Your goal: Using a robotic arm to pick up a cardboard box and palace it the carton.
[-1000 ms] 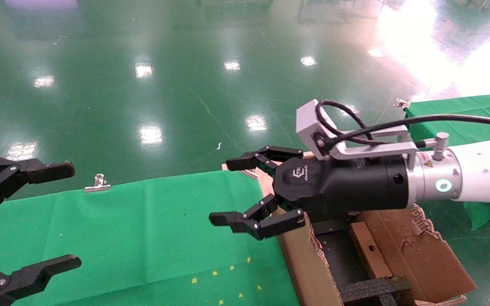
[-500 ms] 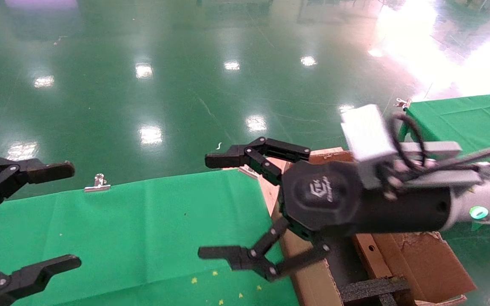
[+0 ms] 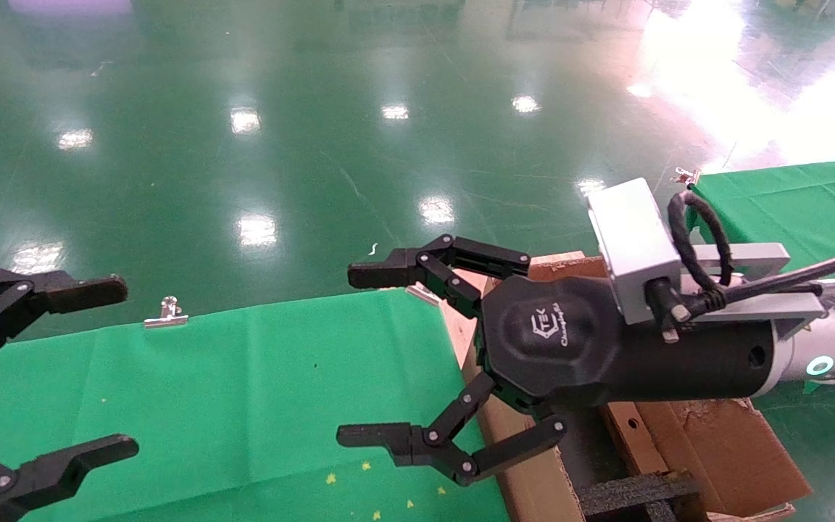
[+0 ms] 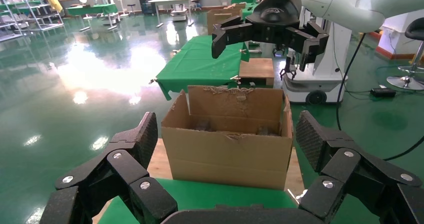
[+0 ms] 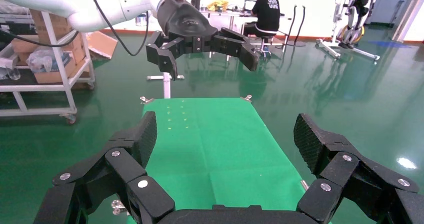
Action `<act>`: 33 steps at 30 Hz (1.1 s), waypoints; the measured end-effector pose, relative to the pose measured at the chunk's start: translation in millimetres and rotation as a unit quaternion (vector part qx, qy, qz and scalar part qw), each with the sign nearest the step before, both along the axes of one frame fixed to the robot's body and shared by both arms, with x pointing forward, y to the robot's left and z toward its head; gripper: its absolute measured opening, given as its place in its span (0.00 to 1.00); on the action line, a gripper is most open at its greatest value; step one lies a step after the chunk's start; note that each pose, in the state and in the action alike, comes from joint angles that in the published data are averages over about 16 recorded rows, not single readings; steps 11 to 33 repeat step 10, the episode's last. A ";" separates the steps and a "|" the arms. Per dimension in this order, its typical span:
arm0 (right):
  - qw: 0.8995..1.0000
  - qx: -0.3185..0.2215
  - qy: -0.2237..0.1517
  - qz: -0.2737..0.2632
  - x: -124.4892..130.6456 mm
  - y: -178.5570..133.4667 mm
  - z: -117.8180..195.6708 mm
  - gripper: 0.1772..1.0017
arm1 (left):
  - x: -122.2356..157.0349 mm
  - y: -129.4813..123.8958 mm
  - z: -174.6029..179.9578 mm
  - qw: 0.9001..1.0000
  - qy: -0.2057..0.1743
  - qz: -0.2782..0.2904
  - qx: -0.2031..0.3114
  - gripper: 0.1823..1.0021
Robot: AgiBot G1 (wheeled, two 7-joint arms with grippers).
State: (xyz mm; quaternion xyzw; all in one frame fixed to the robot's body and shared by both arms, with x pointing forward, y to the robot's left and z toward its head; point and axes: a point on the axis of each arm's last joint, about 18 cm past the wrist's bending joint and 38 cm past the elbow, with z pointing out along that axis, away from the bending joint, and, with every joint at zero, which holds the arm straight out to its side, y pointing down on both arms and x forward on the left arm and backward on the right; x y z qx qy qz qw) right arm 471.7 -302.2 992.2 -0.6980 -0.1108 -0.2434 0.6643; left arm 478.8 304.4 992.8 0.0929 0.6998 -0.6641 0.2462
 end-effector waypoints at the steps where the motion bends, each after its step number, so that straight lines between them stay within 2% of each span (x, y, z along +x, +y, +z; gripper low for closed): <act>1: 1.000 -0.001 0.001 -0.001 0.3 0.0 0.0 1.00 | 0.0 0.0 0.0 1.000 0.000 0.000 0.000 1.00; 33: 1.000 -0.003 0.003 -0.004 1.7 0.1 -0.1 1.00 | 0.0 0.0 0.0 1.000 0.000 0.000 0.000 1.00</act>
